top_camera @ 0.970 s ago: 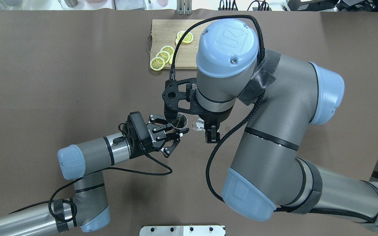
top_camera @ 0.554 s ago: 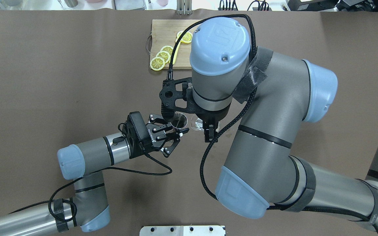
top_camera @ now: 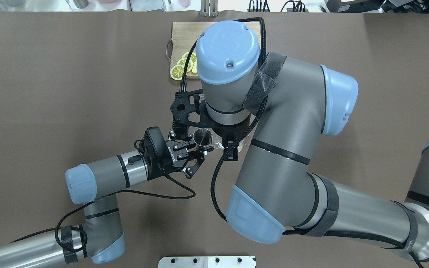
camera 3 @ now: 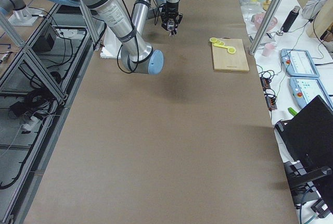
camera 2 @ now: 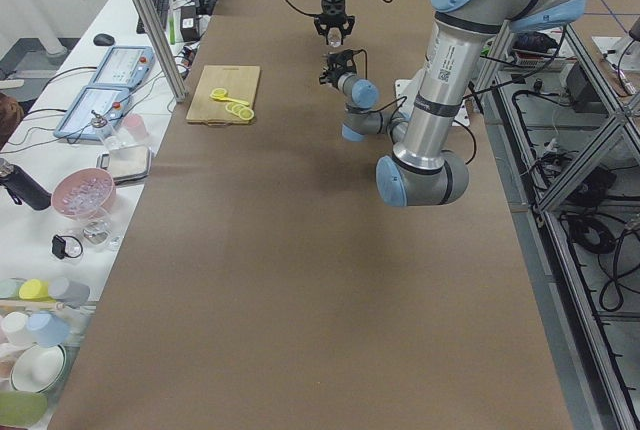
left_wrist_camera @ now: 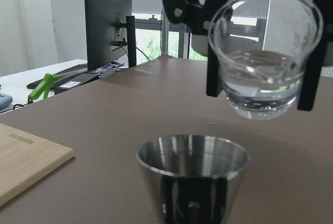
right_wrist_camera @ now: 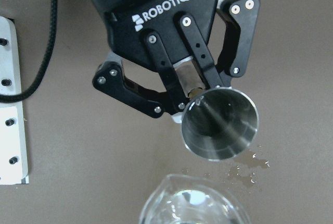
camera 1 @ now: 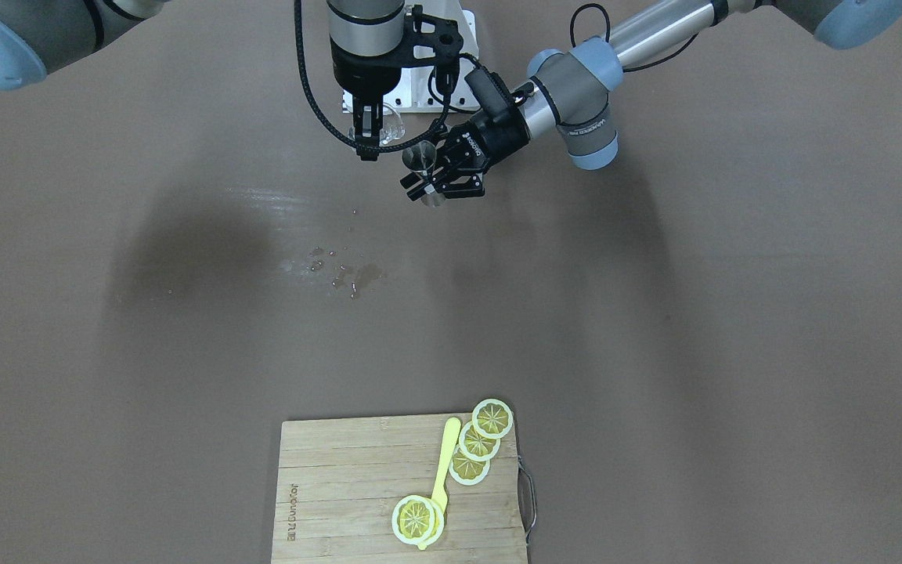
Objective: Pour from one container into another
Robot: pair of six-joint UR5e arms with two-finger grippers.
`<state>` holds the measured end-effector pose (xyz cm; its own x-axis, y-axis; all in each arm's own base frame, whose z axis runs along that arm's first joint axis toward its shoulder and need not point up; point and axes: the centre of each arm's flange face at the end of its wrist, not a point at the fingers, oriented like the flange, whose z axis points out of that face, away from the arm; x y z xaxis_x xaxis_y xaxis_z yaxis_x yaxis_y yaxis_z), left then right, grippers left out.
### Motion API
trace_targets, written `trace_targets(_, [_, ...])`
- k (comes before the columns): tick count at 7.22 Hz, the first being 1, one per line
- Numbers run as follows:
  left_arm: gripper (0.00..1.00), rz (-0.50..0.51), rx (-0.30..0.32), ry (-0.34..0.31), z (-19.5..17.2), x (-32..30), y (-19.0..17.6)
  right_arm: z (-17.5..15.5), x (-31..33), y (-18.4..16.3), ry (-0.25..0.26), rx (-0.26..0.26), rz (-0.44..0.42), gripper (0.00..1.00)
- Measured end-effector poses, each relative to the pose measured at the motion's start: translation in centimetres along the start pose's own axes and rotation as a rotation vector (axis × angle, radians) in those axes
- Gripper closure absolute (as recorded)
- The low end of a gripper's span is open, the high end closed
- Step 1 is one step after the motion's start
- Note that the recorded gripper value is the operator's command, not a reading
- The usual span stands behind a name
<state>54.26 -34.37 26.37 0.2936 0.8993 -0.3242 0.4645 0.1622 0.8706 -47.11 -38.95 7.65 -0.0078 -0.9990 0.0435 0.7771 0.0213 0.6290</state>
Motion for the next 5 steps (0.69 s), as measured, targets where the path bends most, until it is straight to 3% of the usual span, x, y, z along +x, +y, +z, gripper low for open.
trace_targets(5, [1.00,0.000,0.003,0.000,-0.04,-0.01,-0.12,-0.17,0.52,-0.64,-0.031,-0.080,0.017,1.00])
